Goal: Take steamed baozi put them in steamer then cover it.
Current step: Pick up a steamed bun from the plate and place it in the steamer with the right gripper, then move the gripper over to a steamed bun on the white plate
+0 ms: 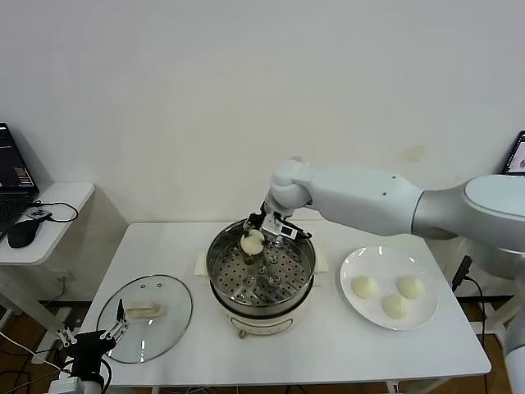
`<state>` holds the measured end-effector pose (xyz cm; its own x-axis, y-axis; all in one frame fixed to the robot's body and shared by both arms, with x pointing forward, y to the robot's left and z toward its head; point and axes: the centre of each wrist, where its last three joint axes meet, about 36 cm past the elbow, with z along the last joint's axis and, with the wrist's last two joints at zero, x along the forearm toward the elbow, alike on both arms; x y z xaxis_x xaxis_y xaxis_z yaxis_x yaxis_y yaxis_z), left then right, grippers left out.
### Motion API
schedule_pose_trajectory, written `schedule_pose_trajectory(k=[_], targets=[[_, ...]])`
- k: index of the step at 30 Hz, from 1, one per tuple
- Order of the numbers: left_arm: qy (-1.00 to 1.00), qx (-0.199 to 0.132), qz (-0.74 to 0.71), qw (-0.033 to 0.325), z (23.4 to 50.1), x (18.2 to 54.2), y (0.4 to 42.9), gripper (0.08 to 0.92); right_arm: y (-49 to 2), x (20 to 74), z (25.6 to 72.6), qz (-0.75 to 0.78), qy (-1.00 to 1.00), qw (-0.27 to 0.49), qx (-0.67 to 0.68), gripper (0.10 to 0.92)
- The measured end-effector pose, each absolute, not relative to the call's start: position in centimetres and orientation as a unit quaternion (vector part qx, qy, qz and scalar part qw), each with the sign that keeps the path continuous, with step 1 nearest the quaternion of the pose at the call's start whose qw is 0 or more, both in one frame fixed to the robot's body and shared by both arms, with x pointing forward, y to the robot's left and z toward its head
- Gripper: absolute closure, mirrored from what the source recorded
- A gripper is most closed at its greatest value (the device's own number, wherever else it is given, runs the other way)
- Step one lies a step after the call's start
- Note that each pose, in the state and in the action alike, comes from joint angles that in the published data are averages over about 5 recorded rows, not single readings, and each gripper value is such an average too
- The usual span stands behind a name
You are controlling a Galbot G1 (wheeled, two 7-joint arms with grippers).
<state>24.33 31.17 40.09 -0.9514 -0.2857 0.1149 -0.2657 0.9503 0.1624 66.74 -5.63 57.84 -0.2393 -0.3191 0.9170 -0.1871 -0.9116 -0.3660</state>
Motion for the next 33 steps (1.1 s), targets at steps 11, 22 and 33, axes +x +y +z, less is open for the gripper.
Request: schedule_pose_trajectory(k=[11,22,33], targets=[[-0.985,0.14,-0.073,0.069,40.2,24.1,31.1,0.177,-6.3,67.5,58.6,-0.763,0.211,0.052,-0.609,0.221],[-0.986,0.134,-0.079,0.064,40.8,24.1,31.1,0.177,-10.2,66.0,65.7,-0.75,0.325,-0.047,-0.574,0.199],[-0.986,0.125,-0.089,0.06,41.5,24.2,31.4,0.177,-20.2,62.0,68.1,-0.695,0.46,-0.182,-0.521,0.2]])
